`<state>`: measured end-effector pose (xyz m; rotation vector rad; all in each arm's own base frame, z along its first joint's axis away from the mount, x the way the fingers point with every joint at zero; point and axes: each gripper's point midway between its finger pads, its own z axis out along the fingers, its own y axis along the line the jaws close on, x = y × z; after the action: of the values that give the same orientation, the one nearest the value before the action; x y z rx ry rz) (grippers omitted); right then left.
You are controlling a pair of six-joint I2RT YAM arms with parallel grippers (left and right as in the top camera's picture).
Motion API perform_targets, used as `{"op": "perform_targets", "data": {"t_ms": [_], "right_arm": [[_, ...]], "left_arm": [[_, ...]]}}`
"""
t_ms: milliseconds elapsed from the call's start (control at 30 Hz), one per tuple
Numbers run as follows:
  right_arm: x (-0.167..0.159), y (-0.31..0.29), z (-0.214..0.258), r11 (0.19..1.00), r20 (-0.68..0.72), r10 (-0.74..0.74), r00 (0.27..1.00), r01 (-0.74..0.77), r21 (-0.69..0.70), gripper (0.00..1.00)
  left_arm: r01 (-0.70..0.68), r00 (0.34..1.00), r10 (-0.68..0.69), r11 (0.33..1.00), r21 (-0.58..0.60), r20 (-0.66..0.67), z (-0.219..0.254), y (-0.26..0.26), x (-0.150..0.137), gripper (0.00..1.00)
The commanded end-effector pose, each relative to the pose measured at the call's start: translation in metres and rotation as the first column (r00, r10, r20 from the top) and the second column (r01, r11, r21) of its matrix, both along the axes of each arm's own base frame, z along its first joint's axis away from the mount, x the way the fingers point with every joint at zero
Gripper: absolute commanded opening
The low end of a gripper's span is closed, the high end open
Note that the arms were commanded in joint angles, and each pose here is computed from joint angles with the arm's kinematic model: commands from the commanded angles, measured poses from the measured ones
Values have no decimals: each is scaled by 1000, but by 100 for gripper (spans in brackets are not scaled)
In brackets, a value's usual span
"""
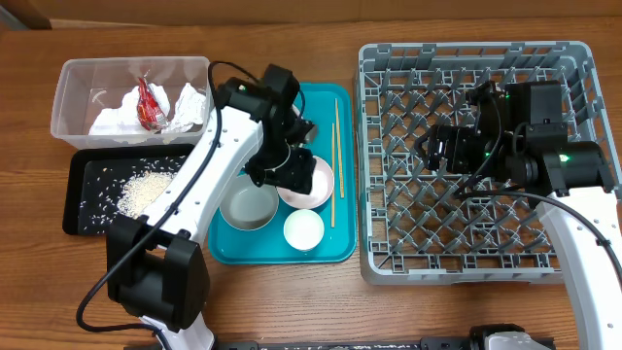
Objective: Sort waste into correct bins and load items into the dishwasher
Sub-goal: 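Grasp the white cup with the left gripper and lift it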
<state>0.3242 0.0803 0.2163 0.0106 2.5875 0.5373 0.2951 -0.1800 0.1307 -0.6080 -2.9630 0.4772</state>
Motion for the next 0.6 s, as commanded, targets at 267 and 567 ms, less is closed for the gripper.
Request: {"op": "perform_targets", "data": {"t_ms": [267,567], "right_arm": [[3,3,8,1000,22,9,1000,-9,7,100],[2,3,7,1000,20,9,1000,-9,7,100]], "left_arm": [[127,989,-120,989,71,-86,-57,11,-36,41],[128,989,-122,989,68,-87,-71,10,-40,22]]}}
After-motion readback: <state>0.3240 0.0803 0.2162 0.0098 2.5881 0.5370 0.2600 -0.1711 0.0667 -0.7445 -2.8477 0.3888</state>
